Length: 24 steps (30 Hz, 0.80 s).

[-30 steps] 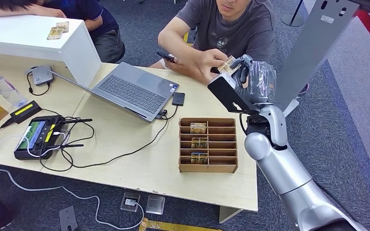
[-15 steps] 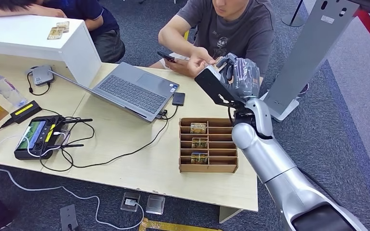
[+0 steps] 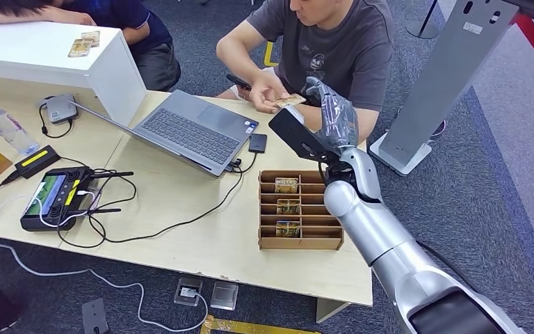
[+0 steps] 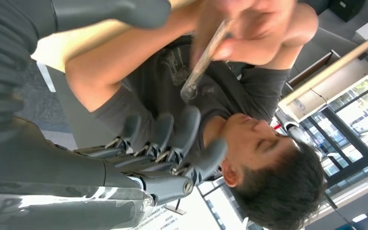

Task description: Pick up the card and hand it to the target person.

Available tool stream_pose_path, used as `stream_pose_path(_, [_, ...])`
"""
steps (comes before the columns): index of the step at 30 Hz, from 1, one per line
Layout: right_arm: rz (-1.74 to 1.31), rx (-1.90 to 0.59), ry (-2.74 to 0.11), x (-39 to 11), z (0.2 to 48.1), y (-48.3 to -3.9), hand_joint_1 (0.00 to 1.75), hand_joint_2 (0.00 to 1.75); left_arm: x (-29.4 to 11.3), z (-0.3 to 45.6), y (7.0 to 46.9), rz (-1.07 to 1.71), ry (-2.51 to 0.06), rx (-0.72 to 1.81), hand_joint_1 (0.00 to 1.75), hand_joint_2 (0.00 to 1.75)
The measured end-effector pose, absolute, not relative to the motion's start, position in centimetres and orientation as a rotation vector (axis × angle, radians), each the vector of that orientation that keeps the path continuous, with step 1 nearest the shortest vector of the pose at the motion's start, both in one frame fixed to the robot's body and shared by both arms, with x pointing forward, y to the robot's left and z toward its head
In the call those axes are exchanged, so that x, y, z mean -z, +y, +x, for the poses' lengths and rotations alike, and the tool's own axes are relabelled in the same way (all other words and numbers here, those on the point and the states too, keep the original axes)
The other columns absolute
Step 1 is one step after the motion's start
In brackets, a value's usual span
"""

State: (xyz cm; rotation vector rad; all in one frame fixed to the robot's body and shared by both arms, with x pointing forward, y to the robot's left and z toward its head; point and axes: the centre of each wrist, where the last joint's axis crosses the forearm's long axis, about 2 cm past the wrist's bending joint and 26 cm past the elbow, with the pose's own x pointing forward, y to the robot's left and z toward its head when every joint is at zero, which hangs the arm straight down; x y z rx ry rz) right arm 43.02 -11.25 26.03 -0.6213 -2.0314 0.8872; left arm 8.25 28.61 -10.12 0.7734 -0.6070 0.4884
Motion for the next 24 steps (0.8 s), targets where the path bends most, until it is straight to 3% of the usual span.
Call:
stream_pose_path(12, [-0.588, -0.779, -2.094, -24.5, 42.2, -10.9, 0.00, 1.75, 10.2, 7.7, 28.6, 0.787, -0.584, -0.507, 0.00, 0.00])
stream_pose_path(24, [-0.415, -0.409, -2.135, -21.3, 38.1, -11.4, 0.00, 1.75, 10.3, 7.3, 28.6, 0.789, -0.565, -0.488, 0.00, 0.00])
